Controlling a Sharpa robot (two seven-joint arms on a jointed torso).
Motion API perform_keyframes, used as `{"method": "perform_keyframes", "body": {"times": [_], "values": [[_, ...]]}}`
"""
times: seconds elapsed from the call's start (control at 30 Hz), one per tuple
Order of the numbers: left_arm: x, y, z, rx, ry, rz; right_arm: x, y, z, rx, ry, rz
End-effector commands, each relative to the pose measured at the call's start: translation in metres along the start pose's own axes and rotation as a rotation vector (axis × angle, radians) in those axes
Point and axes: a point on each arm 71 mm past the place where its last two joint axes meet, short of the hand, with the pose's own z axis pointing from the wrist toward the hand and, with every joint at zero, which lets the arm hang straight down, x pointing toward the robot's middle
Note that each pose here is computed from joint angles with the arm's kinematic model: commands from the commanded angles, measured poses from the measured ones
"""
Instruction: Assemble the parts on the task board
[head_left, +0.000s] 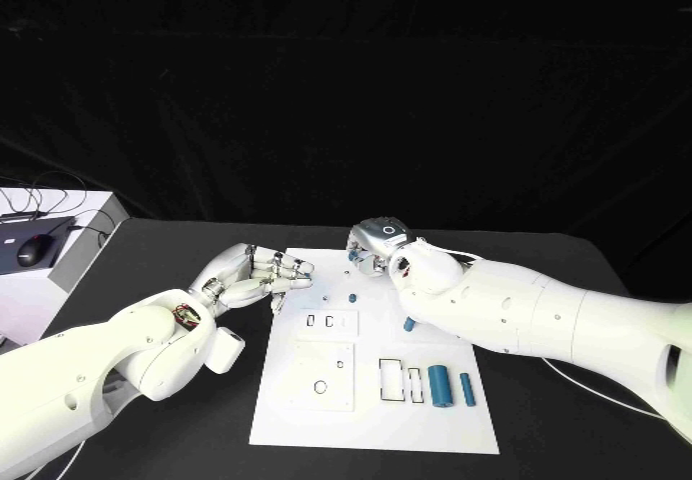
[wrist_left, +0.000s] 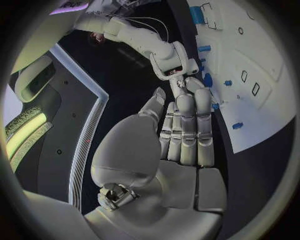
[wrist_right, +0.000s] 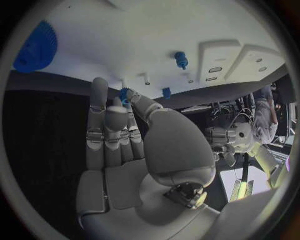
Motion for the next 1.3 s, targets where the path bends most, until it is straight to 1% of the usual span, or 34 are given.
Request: {"method": "perform_keyframes", "body": {"times": [0.03,0.8,1.3], "values": [[0.0007,-0.0011,0.0005,0.010,0.003,-0.005,-0.0006,-0.0009,-0.0001,-0.001,-0.008,-0.008],[0.0021,-0.0016,0.0011,0.011,0.009,-0.012,0.0033,-0.0019,0.0031,0.002,0.005,-0.010],[0.0013,-0.0004,0.0018,0.009,0.005,-0.013,0.0054,-0.0020,0.0032,-0.003,0.016,0.006]]}}
